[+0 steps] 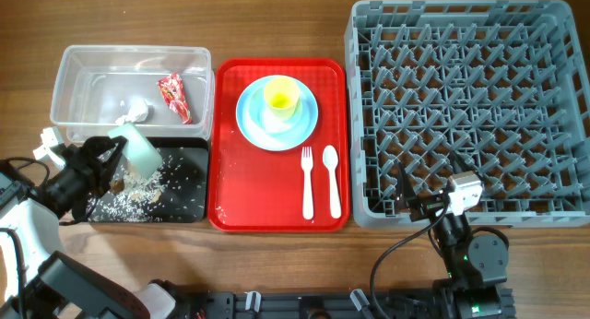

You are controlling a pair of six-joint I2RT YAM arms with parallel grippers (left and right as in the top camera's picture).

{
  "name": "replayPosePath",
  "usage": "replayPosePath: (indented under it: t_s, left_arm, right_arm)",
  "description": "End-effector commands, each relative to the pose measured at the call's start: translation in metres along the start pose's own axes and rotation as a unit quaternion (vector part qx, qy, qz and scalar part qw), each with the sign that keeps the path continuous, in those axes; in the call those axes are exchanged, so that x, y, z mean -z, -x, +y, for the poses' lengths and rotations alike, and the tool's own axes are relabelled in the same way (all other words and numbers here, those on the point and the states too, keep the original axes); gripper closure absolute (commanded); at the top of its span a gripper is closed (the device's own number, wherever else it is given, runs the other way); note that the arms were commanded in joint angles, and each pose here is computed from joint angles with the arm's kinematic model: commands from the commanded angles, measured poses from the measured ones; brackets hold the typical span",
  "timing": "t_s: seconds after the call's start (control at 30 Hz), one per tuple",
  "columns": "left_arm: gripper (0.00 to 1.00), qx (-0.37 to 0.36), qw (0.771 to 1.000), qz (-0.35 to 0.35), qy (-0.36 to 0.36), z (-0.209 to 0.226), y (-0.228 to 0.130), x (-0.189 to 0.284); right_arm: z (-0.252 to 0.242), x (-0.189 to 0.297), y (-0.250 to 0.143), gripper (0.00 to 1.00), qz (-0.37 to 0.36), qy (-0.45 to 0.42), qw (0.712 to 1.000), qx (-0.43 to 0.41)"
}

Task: Sort waste into correct bins and load items into the dishwasher rack
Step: 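Lift the bowl over the black tray and tip the rice out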

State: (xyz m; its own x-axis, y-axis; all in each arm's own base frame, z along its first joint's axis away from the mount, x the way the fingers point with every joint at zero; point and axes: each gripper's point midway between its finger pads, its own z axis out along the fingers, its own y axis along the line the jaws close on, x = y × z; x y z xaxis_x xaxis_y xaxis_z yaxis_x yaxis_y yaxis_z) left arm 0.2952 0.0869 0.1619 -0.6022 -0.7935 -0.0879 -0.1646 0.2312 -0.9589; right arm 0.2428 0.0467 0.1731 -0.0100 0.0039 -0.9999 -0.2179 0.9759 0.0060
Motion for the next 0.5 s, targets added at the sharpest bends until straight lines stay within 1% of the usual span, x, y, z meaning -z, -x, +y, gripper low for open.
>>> replayPosePath:
  t_s: [0.0, 0.1, 0.2, 0.27, 0.47]
  left_arm:
    - [0.96, -0.014, 0.997, 0.012, -0.069, -0.025, -0.005, 0.004]
    - [0.96, -0.018, 0.997, -0.001, -0.076, -0.026, 0.000, 0.011]
    - [0.96, 0.001, 0.997, -0.024, -0.079, -0.023, 0.007, 0.024]
    - [0.96, 0.009, 0.996, -0.051, -0.077, -0.018, 0.015, 0.038]
    - [0.96, 0.018, 0.993, -0.050, -0.108, -0.023, 0.011, 0.042]
  right_arm:
    - [0.001, 0.000, 0.002, 0.00, -0.005, 0.003, 1.000, 0.003]
    - [0.001, 0.000, 0.002, 0.00, -0.005, 0.003, 1.000, 0.003]
    - [0.001, 0.000, 0.002, 0.00, -0.005, 0.003, 1.000, 0.003]
    - [0.001, 0.000, 0.002, 0.00, -0.005, 0.003, 1.000, 0.003]
    - [0.001, 0.000, 0.002, 0.00, -0.005, 0.003, 1.000, 0.003]
